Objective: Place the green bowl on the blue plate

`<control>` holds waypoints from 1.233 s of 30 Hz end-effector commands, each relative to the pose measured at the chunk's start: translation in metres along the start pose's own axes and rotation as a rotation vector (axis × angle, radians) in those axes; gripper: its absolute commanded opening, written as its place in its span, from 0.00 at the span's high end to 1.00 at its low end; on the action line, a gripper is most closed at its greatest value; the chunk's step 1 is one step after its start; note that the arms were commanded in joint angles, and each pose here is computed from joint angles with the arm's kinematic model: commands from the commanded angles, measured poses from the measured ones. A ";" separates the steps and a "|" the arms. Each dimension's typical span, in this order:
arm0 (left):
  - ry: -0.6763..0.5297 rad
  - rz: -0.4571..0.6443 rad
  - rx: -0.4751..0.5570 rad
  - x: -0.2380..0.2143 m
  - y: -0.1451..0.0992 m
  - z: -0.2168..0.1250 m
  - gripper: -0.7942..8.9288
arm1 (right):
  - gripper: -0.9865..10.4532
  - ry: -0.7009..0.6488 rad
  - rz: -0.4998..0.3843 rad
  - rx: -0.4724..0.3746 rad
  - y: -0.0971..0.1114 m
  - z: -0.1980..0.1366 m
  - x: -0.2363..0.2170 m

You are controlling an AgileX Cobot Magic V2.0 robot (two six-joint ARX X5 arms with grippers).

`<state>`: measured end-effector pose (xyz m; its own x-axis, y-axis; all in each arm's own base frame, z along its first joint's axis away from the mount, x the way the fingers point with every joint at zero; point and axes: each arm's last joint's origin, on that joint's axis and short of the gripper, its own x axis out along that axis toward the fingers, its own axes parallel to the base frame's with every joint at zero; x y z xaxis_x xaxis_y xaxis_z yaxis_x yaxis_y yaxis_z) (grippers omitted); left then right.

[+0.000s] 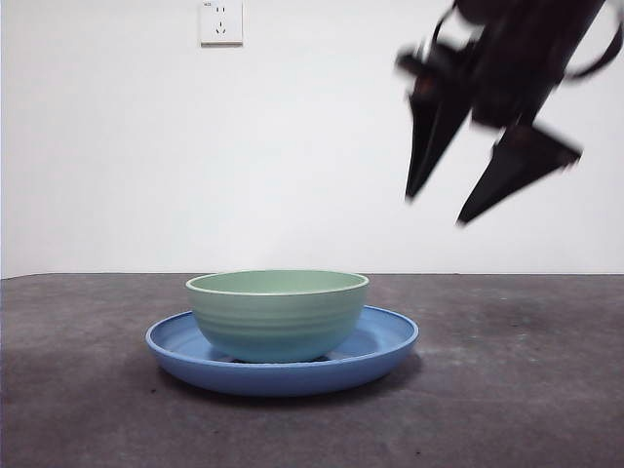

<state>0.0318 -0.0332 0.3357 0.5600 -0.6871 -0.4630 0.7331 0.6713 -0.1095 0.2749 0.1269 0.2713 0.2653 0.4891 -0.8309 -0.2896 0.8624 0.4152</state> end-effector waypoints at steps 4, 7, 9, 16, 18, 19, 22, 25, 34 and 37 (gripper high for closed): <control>-0.018 -0.007 0.006 -0.002 -0.001 0.003 0.34 | 0.50 -0.171 -0.029 -0.135 0.029 -0.034 -0.083; -0.019 -0.007 0.007 -0.002 -0.001 0.003 0.34 | 0.43 -0.213 -0.066 -0.170 0.036 -0.065 -0.112; -0.019 -0.007 0.007 -0.002 -0.001 0.003 0.34 | 0.43 -0.230 -0.049 -0.196 0.039 -0.081 -0.121; -0.019 -0.007 0.006 -0.002 -0.001 0.003 0.34 | 0.43 -0.271 0.041 -0.309 0.036 -0.146 -0.133; -0.019 -0.007 0.007 -0.002 -0.001 0.003 0.34 | 0.43 -0.294 0.067 -0.334 0.030 -0.166 -0.135; -0.019 -0.007 0.006 -0.002 -0.001 0.003 0.34 | 0.43 -0.307 0.076 -0.342 0.027 -0.173 -0.136; -0.018 -0.007 0.006 -0.002 -0.001 0.003 0.34 | 0.43 -0.361 0.103 -0.362 0.018 -0.195 -0.141; -0.019 -0.007 0.007 -0.002 -0.001 0.003 0.34 | 0.43 -0.401 0.116 -0.378 0.012 -0.209 -0.146; -0.018 -0.007 0.007 -0.002 -0.001 0.003 0.35 | 0.43 -0.453 0.136 -0.388 0.007 -0.222 -0.154; -0.018 -0.007 0.006 -0.002 -0.001 0.003 0.35 | 0.43 -0.448 0.135 -0.383 0.007 -0.222 -0.154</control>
<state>0.0318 -0.0332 0.3357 0.5600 -0.6871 -0.4630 0.7331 0.6713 -0.1095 0.0273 0.0279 0.3185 0.5444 0.6640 -0.5126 -0.6253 0.7286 0.2797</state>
